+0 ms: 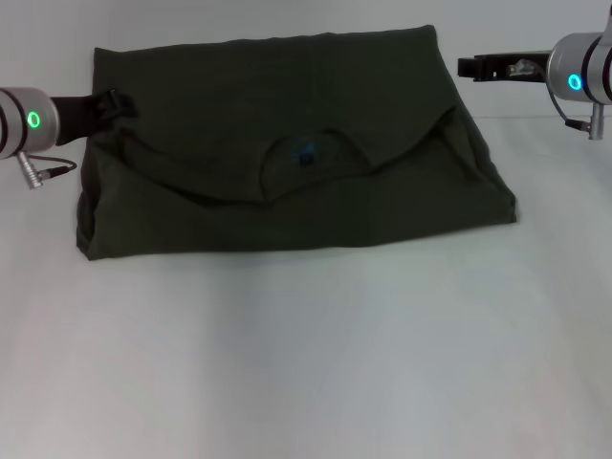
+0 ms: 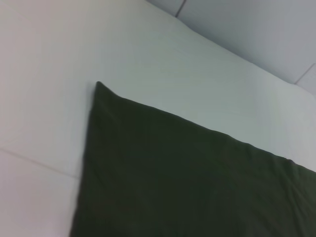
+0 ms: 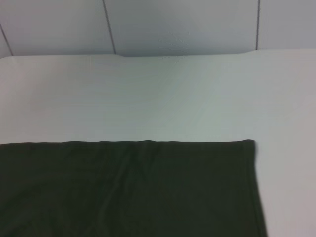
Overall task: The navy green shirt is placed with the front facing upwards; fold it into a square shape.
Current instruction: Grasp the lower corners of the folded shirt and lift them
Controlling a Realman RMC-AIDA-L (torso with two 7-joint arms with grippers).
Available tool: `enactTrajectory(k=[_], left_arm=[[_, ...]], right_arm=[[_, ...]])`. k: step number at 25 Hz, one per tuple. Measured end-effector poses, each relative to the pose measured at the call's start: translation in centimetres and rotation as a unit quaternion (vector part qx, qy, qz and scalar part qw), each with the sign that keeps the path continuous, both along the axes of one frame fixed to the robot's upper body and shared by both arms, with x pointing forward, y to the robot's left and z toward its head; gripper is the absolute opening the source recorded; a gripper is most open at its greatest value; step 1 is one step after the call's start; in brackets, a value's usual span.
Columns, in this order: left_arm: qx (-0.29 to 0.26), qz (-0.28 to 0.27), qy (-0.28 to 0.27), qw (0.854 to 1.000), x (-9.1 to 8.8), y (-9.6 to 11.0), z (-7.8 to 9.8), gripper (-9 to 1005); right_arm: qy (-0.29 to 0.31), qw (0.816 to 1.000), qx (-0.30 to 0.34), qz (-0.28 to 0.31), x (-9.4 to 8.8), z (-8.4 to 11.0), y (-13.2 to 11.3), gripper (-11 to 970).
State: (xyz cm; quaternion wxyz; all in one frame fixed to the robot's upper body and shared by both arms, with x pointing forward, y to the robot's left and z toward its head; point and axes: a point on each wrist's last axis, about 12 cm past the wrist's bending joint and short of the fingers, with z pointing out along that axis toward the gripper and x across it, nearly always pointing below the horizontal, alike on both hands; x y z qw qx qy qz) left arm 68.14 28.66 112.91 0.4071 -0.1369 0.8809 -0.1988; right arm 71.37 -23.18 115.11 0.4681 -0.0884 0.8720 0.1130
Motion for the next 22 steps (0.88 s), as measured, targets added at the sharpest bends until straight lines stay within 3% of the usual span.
enactTrajectory(k=[5, 11, 17, 22], left_arm=[[-0.007, 0.010, 0.002, 1.000, -0.5, 1.2, -0.1, 458], [-0.036, -0.009, -0.020, 0.999, -2.8, 2.8, -0.3, 638], [-0.091, -0.061, -0.030, 0.993, -6.2, 4.5, -1.6, 663], [-0.093, -0.085, -0.041, 0.991, -9.0, 5.5, -3.5, 663]], right_arm=[[0.020, 0.999, 0.047, 0.009, -0.7, 0.2, -0.8, 514], [0.055, 0.987, 0.150, 0.026, -4.1, -0.9, -3.8, 708], [0.089, 0.961, 0.258, 0.052, -9.1, -3.3, -7.1, 709], [0.099, 0.938, 0.323, 0.070, -13.0, -5.3, -8.8, 709]])
